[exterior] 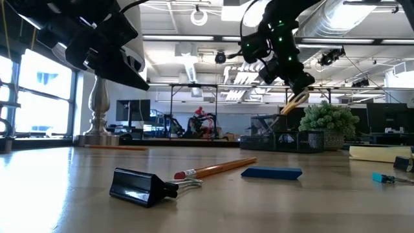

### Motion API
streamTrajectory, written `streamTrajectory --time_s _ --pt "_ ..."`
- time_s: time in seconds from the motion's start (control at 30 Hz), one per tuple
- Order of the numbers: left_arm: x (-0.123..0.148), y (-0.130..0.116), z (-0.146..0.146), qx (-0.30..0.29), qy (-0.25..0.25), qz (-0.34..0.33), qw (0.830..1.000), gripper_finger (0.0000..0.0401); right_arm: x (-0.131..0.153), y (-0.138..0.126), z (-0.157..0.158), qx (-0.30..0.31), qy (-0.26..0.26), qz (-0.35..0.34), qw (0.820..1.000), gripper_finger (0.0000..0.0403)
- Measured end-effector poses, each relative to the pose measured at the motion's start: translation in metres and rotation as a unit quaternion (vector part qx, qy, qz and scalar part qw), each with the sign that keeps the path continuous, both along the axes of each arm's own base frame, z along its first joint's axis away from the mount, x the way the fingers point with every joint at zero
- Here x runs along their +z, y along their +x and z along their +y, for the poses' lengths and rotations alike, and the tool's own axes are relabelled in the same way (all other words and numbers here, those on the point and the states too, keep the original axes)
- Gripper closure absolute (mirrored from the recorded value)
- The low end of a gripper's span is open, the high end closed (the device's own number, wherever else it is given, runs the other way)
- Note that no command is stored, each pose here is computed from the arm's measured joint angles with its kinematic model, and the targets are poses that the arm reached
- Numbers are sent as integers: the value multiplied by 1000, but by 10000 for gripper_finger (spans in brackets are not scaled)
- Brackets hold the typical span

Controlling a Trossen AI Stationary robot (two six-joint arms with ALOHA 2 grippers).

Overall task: Pick and place office supplies into organizer
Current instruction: Put the yellow scissors into the desk organizer

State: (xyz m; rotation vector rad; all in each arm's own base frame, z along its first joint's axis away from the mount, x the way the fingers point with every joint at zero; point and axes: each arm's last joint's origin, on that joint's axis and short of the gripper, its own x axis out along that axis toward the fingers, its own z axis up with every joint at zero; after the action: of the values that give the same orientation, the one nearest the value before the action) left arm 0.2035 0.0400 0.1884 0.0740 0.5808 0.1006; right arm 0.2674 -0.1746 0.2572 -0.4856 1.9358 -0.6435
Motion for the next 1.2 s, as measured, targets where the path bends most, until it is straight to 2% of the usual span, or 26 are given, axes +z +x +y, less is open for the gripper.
streamTrajectory --time_s 0.13,0.33,0.7,0.83,0.93,1.0,1.2 --pt "0 0 0 0 0 0 1000 401 -3 2 -2 3 -14 11 1000 373" --pt "0 0 0 0 0 0 1000 401 2 5 -3 5 -31 3 999 329" --pt "-1 -1 0 0 -1 6 1000 401 48 28 13 -6 -67 -117 991 249" --pt "-2 -1 0 0 -2 11 1000 401 66 21 21 -78 -68 -159 982 237" --pt "-2 -1 -1 -7 -9 11 1000 401 74 10 22 -164 -41 -232 958 237" --pt "-2 -1 -1 -12 -13 11 1000 401 77 -1 26 -201 -14 -261 944 242" --pt "-2 -1 -2 -11 -24 12 1000 400 73 -30 33 -244 -23 -262 933 272"
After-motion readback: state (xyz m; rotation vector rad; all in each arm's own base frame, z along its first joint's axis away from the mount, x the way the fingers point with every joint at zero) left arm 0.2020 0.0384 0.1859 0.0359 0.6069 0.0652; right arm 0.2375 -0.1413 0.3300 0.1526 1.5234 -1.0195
